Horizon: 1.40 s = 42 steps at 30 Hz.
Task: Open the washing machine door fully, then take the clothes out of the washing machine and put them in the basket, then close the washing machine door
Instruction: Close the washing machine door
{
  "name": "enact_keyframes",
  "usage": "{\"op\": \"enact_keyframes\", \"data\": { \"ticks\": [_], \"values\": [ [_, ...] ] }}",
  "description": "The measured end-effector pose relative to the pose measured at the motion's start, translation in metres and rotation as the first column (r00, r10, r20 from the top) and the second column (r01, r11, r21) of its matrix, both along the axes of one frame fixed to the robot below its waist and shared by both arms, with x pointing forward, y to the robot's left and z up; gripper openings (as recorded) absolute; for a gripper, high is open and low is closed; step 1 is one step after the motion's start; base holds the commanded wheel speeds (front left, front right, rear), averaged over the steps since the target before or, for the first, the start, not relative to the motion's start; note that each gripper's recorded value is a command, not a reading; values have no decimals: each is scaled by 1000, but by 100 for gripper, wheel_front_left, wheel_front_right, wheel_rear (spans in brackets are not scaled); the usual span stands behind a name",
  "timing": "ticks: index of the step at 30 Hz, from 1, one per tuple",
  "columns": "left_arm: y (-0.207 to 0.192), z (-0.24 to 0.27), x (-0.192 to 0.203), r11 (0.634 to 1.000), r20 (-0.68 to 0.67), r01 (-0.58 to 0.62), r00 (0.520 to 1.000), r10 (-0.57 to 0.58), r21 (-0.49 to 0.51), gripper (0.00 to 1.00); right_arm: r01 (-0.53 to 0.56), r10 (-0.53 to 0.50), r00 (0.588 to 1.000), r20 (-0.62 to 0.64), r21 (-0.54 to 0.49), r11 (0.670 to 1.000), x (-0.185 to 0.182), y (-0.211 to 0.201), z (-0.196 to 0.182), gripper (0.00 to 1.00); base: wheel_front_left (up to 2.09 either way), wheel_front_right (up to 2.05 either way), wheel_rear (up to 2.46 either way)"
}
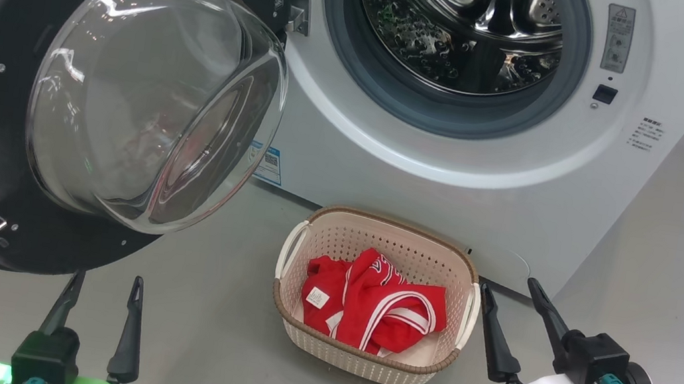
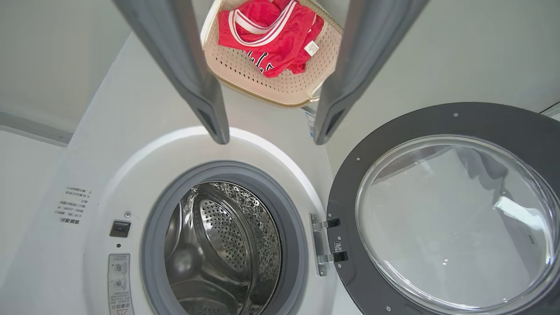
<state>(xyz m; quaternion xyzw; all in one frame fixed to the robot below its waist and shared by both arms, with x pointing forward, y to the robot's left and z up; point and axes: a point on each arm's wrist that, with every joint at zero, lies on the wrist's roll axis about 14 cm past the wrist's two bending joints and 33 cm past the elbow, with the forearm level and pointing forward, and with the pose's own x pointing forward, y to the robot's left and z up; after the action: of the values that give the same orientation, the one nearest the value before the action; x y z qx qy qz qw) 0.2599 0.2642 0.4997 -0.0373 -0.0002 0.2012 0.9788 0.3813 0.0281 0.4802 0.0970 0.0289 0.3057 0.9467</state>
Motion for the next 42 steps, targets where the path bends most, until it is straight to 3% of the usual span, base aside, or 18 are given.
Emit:
{"op": "enact_keyframes", "data": {
  "ticks": [23, 24, 25, 27, 36, 39, 42],
  "values": [
    [7, -1, -14, 999, 5, -36, 999, 37, -10, 100, -39, 39, 999, 6, -8, 999, -7, 10, 2, 100, 0, 0, 0],
    [7, -1, -14, 999, 7, -38, 999, 38, -19, 89, -40, 40, 999, 6, -8, 999, -7, 10, 2, 100, 0, 0, 0],
    [7, -1, -14, 999, 8, -38, 999, 39, -25, 46, -42, 42, 999, 6, -8, 999, -8, 11, 2, 100, 0, 0, 0],
    [7, -2, -14, 999, 6, -38, 999, 38, -32, 2, -46, 46, 999, 5, -7, 999, -8, 12, 1, 100, 0, 0, 0],
    [3, -3, -15, 996, 20, -30, 999, 31, -80, 0, -55, 55, 998, 2, -8, 998, -9, 14, 0, 100, 0, 0, 0],
    [6, 1, -16, 989, 58, -32, 997, 41, -147, 0, -58, 58, 998, 2, -7, 998, -9, 14, 0, 100, 0, 0, 0],
    [12, 10, -17, 961, 139, -26, 988, 67, -276, 0, -59, 59, 998, 2, -7, 998, -9, 15, 0, 100, 0, 0, 0]
  ]
}}
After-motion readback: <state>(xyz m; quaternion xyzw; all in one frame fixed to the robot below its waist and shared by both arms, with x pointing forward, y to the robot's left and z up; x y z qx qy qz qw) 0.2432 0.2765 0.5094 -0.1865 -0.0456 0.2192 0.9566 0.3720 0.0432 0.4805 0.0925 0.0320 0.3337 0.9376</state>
